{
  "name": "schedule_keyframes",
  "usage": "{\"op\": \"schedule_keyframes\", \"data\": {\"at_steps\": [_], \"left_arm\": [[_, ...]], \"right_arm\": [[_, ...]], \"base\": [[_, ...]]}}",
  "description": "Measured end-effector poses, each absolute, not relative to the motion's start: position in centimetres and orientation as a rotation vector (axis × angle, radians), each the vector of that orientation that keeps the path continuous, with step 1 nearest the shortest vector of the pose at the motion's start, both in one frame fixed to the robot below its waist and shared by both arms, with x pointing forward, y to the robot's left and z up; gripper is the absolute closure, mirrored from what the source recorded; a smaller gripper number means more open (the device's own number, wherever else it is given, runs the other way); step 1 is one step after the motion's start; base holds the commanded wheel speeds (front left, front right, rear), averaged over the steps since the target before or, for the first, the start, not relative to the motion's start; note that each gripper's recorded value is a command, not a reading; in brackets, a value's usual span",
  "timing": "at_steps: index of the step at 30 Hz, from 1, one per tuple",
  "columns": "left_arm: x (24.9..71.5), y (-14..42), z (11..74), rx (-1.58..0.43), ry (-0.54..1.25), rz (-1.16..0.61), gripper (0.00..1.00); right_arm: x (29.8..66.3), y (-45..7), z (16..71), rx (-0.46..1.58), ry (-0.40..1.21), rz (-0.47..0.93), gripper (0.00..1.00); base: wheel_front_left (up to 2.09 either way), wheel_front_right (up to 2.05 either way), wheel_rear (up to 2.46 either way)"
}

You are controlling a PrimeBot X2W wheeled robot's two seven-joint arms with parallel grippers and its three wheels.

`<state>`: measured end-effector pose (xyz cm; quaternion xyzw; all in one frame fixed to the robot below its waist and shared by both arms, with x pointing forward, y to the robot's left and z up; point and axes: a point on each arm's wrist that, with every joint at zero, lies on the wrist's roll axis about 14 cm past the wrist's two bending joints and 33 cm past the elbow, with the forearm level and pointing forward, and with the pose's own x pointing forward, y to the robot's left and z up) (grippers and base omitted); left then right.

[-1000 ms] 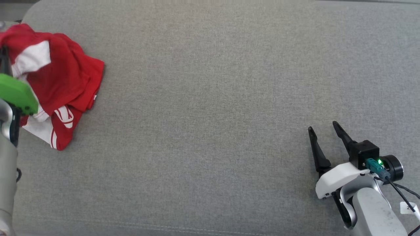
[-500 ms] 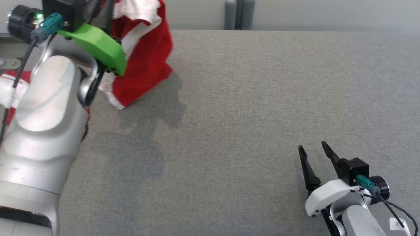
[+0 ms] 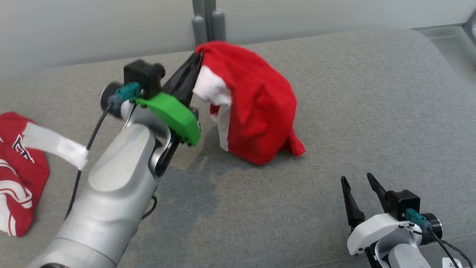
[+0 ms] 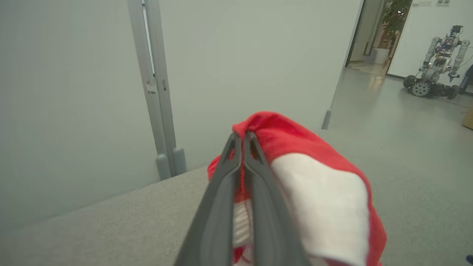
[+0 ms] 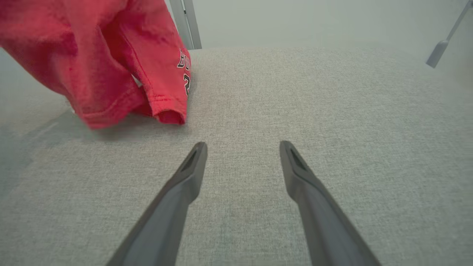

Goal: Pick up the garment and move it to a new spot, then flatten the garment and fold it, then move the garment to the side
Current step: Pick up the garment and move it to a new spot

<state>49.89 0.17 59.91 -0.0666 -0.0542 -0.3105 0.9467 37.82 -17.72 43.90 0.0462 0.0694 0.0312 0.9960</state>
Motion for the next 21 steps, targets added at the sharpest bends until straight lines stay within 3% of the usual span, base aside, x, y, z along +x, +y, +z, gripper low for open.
{"op": "schedule_keyframes", "data": {"at_steps": [8, 13, 14, 16, 21], "left_arm": [[49.3, 6.5, 46.0, -0.075, 0.224, -0.387, 1.00], [47.2, 10.0, 41.8, -0.057, 0.327, -0.297, 1.00], [46.7, 10.4, 41.3, -0.062, 0.340, -0.286, 0.91], [46.0, 11.0, 40.9, -0.046, 0.340, -0.268, 0.00], [44.9, 12.5, 41.8, -0.020, 0.286, -0.213, 0.00]], "right_arm": [[37.2, -19.7, 43.7, 0.090, 0.145, 0.002, 0.00], [37.5, -19.7, 43.9, 0.085, 0.139, 0.006, 0.00], [37.6, -19.5, 44.0, 0.085, 0.135, 0.012, 0.00], [37.8, -19.1, 44.3, 0.087, 0.127, 0.023, 0.00], [38.2, -18.2, 45.4, 0.093, 0.094, 0.051, 0.00]], "base": [[0.00, 0.00, 0.00], [0.00, 0.00, 0.00], [0.00, 0.00, 0.00], [0.00, 0.00, 0.00], [0.00, 0.00, 0.00]]}}
